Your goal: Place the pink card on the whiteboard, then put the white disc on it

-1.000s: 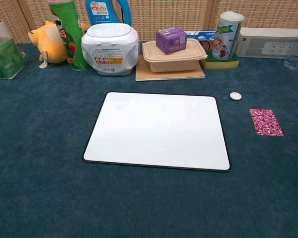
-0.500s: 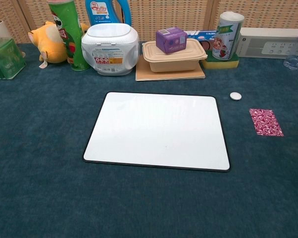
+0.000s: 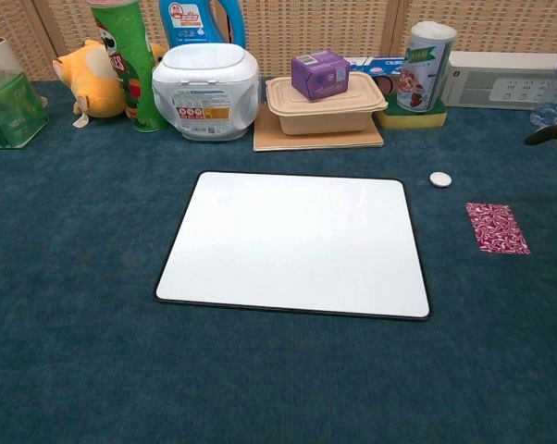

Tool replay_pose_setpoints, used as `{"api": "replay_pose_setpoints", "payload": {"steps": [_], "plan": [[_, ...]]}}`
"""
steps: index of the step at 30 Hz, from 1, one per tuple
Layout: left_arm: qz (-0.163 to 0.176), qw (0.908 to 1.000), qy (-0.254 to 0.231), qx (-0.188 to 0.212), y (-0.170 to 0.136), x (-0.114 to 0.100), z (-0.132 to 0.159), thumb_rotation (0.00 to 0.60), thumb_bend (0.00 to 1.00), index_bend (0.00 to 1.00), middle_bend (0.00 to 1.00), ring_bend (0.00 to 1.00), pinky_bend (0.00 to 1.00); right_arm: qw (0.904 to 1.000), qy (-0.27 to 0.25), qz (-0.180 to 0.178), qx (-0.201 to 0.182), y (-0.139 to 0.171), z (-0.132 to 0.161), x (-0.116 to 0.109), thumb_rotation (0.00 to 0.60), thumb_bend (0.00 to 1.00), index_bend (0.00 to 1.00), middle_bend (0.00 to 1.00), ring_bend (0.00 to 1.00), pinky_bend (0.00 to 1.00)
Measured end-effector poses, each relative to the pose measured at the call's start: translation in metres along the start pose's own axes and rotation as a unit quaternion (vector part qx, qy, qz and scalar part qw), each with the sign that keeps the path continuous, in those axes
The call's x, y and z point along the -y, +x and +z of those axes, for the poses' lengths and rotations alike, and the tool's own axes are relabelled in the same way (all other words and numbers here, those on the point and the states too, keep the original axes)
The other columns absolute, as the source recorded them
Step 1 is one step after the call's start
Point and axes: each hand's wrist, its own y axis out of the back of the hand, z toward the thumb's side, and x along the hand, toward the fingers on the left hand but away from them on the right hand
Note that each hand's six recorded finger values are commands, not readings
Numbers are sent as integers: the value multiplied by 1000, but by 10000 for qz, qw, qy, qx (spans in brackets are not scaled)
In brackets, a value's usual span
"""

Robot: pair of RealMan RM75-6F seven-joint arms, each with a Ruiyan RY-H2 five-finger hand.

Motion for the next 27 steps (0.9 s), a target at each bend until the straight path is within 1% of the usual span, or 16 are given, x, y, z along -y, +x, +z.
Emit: {"api": "replay_pose_setpoints", "payload": {"steps": [3, 6, 10, 16, 27], "plan": [[7, 10000, -15, -25, 0, -1, -1, 600, 127, 0, 0, 0, 0, 9997, -52, 155, 179, -21, 7, 4, 600, 181, 125, 0, 0, 0], [5, 10000, -33, -47, 1, -1, -3, 600, 127, 0, 0, 0, 0, 9992, -25, 268, 297, -39, 15, 9, 600, 181, 143, 0, 0, 0], [-7, 10000, -39, -66, 2, -1, -4, 600, 128, 0, 0, 0, 0, 9985, 5, 347, 417, -54, 21, 15, 600, 189, 189, 0, 0, 0], [-47, 10000, -23, -67, 3, 1, -3, 600, 128, 0, 0, 0, 0, 9978, 70, 394, 530, -61, 20, 20, 600, 189, 189, 0, 0, 0], [-75, 9999, -10, -77, 3, 2, -2, 600, 127, 0, 0, 0, 0, 9961, 73, 491, 735, -59, 12, 23, 600, 189, 175, 0, 0, 0]]}}
